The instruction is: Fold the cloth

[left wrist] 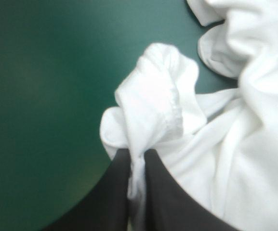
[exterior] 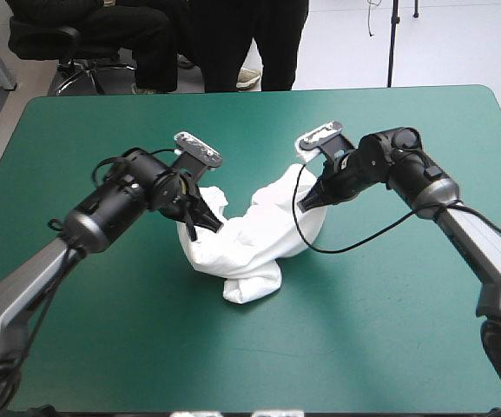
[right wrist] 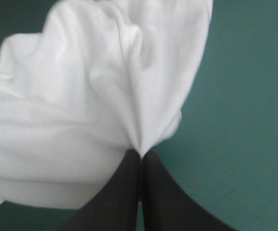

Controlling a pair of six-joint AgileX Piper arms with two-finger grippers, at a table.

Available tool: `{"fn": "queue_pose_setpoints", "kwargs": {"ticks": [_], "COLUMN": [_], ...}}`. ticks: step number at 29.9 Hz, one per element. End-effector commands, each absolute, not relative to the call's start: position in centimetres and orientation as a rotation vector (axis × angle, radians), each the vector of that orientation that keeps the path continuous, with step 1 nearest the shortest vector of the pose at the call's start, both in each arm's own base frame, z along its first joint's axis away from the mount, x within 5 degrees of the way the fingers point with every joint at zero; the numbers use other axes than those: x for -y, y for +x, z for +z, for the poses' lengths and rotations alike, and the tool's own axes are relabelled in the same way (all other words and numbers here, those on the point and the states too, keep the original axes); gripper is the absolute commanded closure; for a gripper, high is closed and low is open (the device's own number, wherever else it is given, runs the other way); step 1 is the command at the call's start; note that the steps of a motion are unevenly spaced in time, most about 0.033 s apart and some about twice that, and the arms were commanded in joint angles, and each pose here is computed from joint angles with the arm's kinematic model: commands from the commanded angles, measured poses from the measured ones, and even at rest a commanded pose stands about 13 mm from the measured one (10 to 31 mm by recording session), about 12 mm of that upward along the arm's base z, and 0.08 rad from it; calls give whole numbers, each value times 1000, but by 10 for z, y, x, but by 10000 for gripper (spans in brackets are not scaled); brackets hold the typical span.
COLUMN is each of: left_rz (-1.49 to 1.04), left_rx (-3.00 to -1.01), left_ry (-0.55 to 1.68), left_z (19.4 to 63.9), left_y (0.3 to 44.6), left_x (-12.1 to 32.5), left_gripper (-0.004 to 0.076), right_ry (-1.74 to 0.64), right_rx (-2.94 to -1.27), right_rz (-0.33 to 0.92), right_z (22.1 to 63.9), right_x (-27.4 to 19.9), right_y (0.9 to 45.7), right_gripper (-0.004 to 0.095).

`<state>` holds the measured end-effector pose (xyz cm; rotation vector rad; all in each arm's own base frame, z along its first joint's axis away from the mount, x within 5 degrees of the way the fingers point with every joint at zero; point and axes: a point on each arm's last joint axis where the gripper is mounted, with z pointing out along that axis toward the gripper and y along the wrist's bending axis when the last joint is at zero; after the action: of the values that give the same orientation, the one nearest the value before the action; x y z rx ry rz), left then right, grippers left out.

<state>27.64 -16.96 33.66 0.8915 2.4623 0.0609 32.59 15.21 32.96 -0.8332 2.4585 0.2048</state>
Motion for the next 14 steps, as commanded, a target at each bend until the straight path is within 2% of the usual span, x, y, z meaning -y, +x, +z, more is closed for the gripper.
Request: {"fn": "queue_pose_setpoints", "kwargs": {"ticks": [1,7,14], "left_rz": [25,-10,-62], "left_rx": [-2282,-2066,-1869], "left_ry": [796,684,575], "left_z": [393,468,538], "left_y": [250,210,170], "left_x": [149,119,90], "left_gripper": [741,741,741], "right_ry": [-748,-669,-618], "right_rx": [-2251,-2027,-1830], "right_rz": [216,242,262], "right_z": [402,486,548], "right_x": [-142,-126,-108], "right_y": [305,269,225], "right_gripper": [925,925,925]}}
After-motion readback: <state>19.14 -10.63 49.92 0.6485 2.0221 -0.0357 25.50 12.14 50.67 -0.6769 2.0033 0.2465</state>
